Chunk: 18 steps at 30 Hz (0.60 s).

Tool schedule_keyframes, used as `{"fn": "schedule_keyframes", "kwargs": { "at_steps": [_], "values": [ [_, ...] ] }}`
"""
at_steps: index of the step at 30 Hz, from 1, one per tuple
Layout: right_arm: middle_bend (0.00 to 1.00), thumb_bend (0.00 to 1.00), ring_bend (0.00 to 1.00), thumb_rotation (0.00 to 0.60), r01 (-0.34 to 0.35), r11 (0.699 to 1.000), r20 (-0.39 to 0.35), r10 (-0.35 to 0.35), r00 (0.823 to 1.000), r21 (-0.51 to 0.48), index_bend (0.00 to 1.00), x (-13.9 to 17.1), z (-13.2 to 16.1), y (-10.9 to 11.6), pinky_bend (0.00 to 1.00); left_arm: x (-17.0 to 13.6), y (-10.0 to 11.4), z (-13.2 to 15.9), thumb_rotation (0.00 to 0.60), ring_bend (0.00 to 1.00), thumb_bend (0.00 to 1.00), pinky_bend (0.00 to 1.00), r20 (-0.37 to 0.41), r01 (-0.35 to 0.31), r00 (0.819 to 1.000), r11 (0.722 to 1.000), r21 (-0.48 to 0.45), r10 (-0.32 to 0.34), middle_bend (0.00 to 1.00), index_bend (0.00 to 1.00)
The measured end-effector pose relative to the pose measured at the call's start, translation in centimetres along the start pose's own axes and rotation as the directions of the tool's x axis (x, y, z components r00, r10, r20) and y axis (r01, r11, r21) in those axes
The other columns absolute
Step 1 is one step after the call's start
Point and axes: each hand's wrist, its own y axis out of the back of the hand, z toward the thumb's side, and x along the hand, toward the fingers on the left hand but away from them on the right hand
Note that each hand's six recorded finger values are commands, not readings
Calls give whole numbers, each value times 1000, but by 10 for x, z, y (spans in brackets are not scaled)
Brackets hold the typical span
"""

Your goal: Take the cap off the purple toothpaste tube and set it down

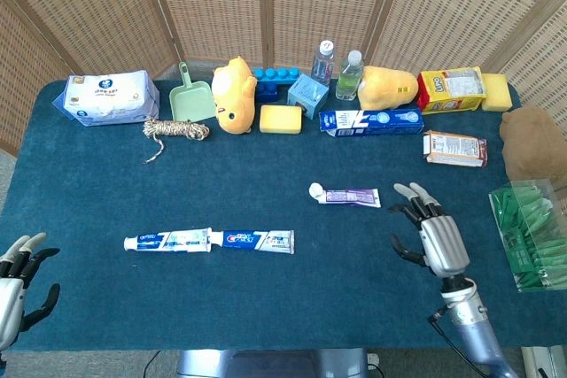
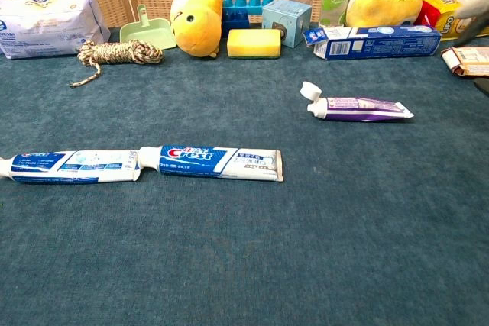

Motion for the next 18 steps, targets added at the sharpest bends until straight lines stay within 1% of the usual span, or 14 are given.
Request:
{"fn": "schedule_keyframes", "kwargs": {
  "at_steps": [3,5,6,10,13,18],
  "values": [
    [233,374,79,600,6,990,2,-7,1000,138,377,12,-3,6,182,-4,-1,-4,600,106,366,167,1,13,1000,1000,23,-13,158,255],
    [233,370,82,600,10,977,15,-13,1000,213,383,23,-7,11,180,-7,-2,-6,600,106,364,162,-5,22,1000,999,25,-22,158,254],
    [233,368,82,600,9,972,24,-15,1000,234,384,28,-9,14,179,-9,-3,-8,600,106,363,159,-10,27,1000,999,26,-27,158,254],
    [232,359,83,600,8,962,53,-23,998,275,390,44,-12,22,174,-15,-3,-14,600,106,354,156,-32,35,999,999,23,-35,162,253],
    [230,350,83,600,4,960,65,-23,998,281,391,51,-12,27,174,-17,-2,-15,600,119,346,156,-36,28,999,1000,14,-28,183,255],
    [229,342,83,600,-42,966,90,20,996,254,391,59,-14,24,175,-17,0,-10,600,133,338,156,-14,18,1000,1000,3,-17,200,256]
  ]
}}
